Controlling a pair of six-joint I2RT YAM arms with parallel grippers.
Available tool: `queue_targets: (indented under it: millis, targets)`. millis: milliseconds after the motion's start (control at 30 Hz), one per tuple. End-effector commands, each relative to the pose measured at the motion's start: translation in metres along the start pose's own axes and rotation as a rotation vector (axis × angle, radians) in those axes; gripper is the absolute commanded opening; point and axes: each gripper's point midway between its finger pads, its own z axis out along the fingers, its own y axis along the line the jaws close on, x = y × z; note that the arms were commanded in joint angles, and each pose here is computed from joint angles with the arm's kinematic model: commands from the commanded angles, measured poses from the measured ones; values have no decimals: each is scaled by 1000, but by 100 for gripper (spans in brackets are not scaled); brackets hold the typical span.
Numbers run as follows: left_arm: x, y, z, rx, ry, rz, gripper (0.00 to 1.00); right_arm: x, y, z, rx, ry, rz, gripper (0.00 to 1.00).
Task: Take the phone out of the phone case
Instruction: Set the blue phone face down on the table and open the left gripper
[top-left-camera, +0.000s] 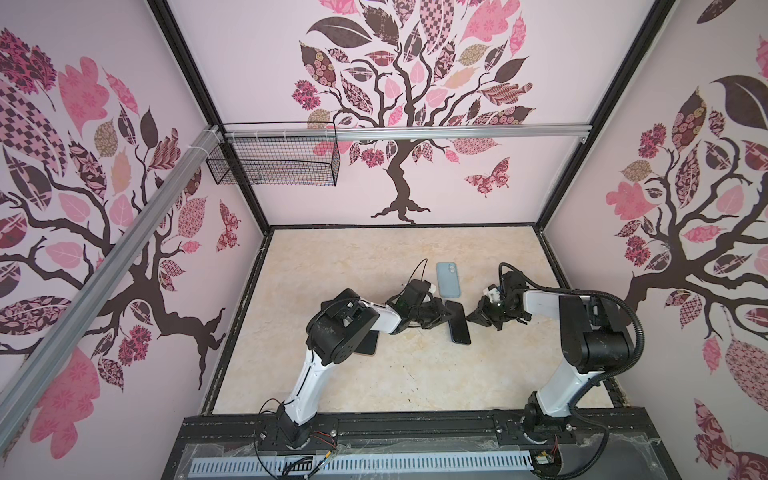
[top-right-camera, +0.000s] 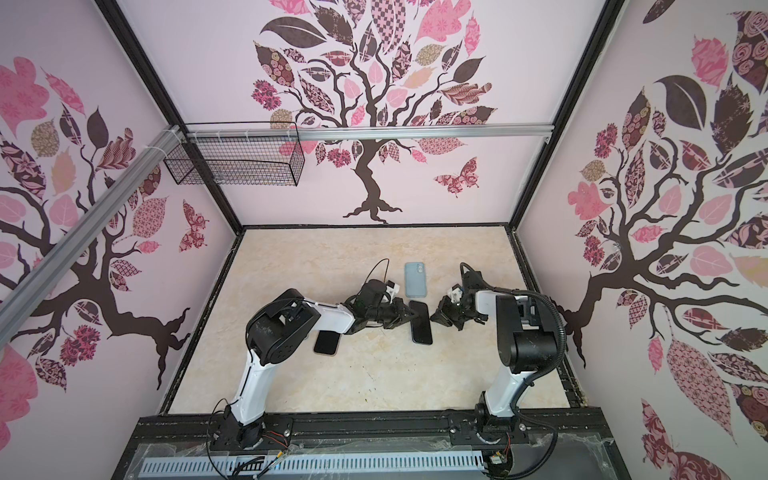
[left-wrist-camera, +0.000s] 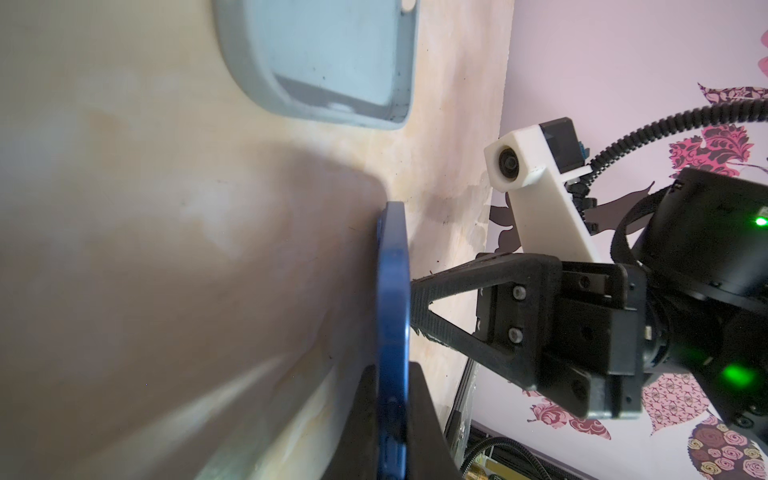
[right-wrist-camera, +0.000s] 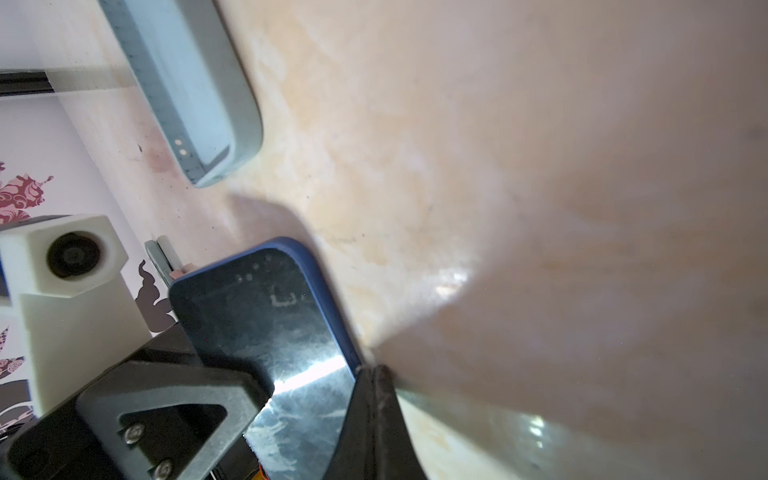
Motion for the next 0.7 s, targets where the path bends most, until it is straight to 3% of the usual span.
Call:
queue_targets:
  millis: [0,133,233,667]
  targets:
    - [-2,6,6,-29,-6,-5,14,1,-20,4,103,3,20,0]
    - [-2,14,3,-68,-14,-14,30,-1,-26,-1,150,-23,14,0]
    - [-2,19,2,-84,-19,-22,36,0,-28,-1,159,-23,14,0]
    - [-7,24,-13,-184,-55,3,55,0,-32,-2,185,-28,13,0]
